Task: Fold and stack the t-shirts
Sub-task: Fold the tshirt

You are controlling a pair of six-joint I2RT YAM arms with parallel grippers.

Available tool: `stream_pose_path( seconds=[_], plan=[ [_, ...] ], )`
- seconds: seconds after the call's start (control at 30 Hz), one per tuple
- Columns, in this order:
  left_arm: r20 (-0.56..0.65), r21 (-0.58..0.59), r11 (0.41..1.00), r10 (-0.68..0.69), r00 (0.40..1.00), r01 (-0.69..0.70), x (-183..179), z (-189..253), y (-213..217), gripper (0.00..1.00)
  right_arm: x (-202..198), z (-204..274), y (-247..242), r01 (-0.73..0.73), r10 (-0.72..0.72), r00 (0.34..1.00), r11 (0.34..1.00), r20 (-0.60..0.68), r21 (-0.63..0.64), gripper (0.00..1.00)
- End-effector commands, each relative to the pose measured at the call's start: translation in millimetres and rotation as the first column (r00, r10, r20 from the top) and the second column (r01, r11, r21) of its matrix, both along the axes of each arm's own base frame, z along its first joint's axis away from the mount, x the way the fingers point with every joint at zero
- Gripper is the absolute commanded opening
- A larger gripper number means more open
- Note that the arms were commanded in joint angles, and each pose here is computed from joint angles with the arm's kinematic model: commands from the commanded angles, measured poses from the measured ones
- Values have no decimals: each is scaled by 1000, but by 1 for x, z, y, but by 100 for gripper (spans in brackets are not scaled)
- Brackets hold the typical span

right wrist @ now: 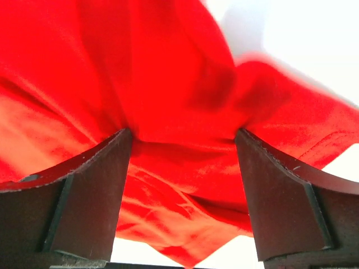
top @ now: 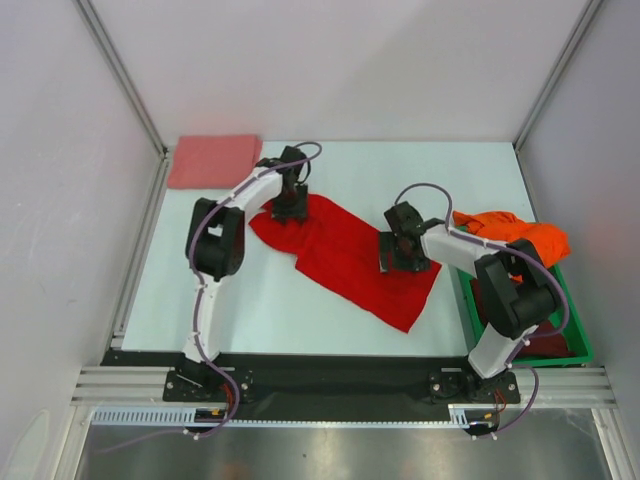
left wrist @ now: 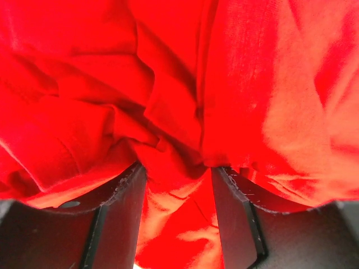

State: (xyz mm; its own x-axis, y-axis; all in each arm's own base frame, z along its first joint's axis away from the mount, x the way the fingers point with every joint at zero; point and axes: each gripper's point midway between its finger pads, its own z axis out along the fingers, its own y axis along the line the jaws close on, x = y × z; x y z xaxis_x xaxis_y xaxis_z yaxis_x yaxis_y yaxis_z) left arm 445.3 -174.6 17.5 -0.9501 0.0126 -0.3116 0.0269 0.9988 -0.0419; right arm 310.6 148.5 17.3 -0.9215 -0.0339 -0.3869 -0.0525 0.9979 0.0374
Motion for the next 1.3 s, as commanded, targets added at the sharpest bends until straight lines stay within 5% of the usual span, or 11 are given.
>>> stream_pose_path(
  seconds=[0.0, 0.23, 0.5, 0.67, 0.83, 1.0, 1.13, 1.27],
  plan=[
    [-61, -193, 966, -185, 981, 171, 2, -19, -66, 54, -85, -21, 19, 2, 11, 971, 999, -238, 53, 80],
    [-48, -377, 895, -276, 960, 238, 44, -30, -82, 56, -133, -30, 77, -42, 94, 955, 982, -283, 186, 80],
    [115, -694, 672, -252, 961, 259, 88, 10, -93, 61, -191, -31, 150, -193, 299, 890, 931, -346, 309, 81],
    [213, -749, 609, -149, 966, 260, 127, 40, -83, 57, -181, -19, 162, -233, 319, 899, 928, -299, 289, 82],
    [382, -688, 643, -73, 921, 337, 147, 129, -62, 64, -152, 7, 155, -201, 286, 928, 925, -240, 323, 85],
    [531, -620, 681, -2, 848, 390, 119, 255, -43, 69, -108, 66, 139, -250, 283, 956, 922, -75, 295, 97],
    [558, -541, 764, 12, 830, 353, 83, 278, -35, 69, -35, 105, 101, -160, 152, 987, 948, 47, 276, 97],
    [546, -405, 861, -42, 837, 307, 38, 237, -49, 65, 30, 132, 79, -109, 66, 984, 958, 166, 266, 96]
  ],
)
